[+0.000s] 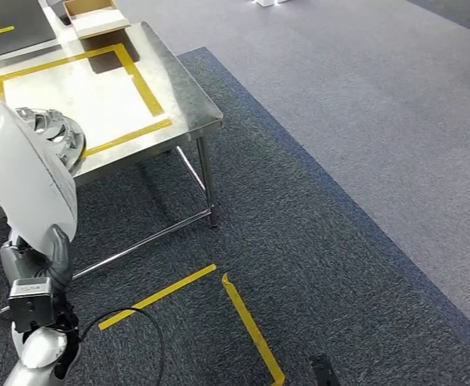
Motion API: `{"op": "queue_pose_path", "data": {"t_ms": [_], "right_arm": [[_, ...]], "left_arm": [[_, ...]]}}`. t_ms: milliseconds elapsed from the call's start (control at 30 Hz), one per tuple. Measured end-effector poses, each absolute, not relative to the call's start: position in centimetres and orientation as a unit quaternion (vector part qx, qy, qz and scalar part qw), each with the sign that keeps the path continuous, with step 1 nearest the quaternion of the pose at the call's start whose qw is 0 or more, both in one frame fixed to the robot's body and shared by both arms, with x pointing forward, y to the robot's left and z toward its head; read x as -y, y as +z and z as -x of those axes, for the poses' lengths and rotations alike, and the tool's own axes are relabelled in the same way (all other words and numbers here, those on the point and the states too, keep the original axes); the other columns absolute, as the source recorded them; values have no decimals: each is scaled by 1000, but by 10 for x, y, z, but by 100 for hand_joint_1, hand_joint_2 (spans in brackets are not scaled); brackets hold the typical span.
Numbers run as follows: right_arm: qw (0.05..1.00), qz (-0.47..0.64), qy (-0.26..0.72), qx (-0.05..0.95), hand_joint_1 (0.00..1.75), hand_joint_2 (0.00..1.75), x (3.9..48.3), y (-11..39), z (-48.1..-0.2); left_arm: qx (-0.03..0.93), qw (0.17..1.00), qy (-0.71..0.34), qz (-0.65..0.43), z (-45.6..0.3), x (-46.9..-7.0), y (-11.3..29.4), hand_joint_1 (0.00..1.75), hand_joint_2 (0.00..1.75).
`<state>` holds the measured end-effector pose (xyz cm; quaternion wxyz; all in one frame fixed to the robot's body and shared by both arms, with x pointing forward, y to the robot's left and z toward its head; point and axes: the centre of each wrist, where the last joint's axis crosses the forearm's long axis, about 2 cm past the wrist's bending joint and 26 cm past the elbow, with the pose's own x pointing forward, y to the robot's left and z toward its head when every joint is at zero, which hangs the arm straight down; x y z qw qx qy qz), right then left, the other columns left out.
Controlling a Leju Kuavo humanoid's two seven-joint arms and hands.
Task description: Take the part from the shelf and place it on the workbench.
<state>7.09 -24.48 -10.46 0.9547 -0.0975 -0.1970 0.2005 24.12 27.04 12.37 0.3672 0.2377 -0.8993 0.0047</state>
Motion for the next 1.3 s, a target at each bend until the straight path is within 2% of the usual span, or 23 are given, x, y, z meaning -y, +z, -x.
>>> {"op": "queue_pose_path", "data": {"t_ms": [1300], "right_arm": [[954,100,200,199,0,0,243,-104,-74]], "left_arm": [[900,372,17,-227,-243,-270,125,175,175]]}}
